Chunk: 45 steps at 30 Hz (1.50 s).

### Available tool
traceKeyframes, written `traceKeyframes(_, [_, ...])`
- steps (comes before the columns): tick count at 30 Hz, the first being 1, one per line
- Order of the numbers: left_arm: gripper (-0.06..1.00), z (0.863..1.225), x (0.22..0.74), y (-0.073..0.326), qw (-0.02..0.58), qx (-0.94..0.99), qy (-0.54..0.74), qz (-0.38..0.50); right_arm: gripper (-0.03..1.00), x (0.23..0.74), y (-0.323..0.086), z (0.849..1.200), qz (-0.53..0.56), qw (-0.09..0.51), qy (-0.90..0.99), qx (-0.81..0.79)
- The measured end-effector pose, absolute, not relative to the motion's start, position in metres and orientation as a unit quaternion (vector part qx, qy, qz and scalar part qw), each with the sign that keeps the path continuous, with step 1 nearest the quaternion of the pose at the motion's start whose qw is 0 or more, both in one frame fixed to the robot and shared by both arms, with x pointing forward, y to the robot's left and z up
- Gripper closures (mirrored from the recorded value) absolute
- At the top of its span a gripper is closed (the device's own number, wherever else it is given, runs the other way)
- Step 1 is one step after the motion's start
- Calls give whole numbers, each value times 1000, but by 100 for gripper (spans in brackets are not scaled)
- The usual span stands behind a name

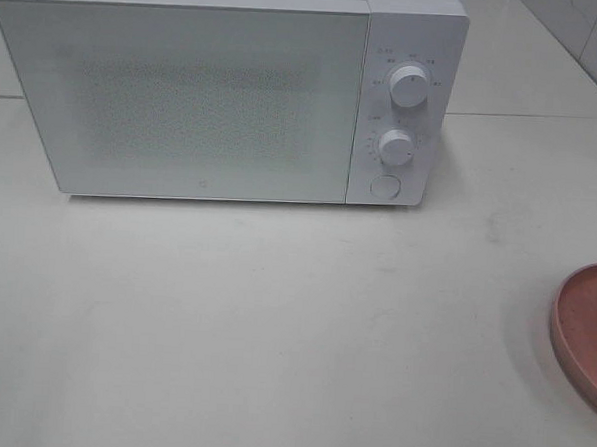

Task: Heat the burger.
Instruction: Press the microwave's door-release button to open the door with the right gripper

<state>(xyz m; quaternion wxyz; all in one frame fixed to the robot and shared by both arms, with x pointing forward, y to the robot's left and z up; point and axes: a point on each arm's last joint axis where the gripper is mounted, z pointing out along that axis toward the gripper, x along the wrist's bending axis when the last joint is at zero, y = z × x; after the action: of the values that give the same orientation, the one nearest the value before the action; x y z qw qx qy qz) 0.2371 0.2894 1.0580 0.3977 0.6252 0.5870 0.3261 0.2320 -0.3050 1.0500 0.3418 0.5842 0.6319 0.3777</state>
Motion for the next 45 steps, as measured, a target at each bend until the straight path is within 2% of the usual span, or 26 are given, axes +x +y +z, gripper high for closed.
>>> traceKeyframes(12, [-3,1058,237,289,398,625,587,326,22,232,-305,1050,378,342,632,584])
traceKeyframes(21, [-3,1058,237,289,398,625,587,326,22,234,-305,1068,396,356,622,574])
traceKeyframes(32, [-3,1058,237,289,398,625,587,326,22,288,-296,1081,378,344,637,577])
traceKeyframes(45, [-3,1058,237,289,398,625,587,326,22,341,-286,1079,378,340,643,572])
